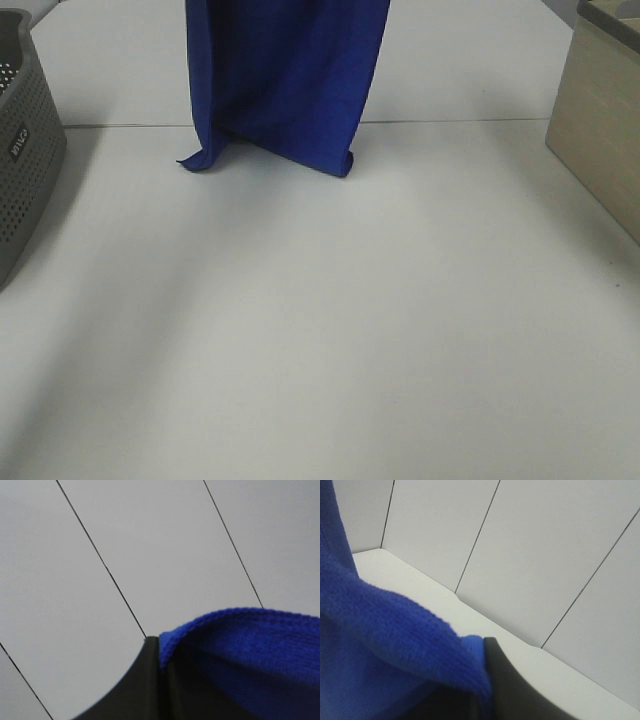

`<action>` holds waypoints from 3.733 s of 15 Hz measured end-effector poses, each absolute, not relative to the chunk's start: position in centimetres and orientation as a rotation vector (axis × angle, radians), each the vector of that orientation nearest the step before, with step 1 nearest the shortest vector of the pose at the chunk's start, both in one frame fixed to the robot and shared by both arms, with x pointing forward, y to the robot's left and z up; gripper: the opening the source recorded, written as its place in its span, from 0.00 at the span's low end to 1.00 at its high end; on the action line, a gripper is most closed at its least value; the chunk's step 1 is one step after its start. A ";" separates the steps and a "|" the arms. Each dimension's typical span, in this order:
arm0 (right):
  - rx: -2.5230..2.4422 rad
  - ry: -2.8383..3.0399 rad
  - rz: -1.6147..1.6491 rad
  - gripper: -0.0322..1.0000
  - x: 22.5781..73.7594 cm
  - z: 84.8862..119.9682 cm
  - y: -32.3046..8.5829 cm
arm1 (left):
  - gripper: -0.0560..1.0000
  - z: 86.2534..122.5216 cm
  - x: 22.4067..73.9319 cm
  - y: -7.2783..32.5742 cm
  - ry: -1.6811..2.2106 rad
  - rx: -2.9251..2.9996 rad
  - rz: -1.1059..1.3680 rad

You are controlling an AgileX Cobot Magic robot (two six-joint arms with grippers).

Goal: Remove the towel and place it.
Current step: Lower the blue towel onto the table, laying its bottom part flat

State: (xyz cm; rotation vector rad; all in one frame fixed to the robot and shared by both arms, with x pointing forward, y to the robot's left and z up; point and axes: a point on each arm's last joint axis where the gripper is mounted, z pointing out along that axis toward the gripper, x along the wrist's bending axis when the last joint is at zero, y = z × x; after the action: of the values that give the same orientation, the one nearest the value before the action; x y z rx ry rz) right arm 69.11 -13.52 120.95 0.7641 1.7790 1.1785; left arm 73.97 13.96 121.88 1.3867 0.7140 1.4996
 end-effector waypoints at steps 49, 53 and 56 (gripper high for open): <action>1.126 2.646 0.990 0.05 47.5 120.0 -18.0 | 0.05 123.2 45.3 20.9 0.832 2.305 0.609; 1.266 2.782 0.930 0.05 44.8 115.3 -18.5 | 0.05 119.3 43.5 21.2 0.876 2.370 0.470; 1.284 2.799 0.935 0.05 43.1 114.5 -18.9 | 0.05 118.4 41.3 21.5 0.874 2.341 0.408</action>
State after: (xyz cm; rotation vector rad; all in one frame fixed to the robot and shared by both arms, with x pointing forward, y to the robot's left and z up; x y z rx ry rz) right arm 43.09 -18.93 114.51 1.2838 2.7989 0.9354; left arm 41.33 21.51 118.41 2.3406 0.8744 0.4078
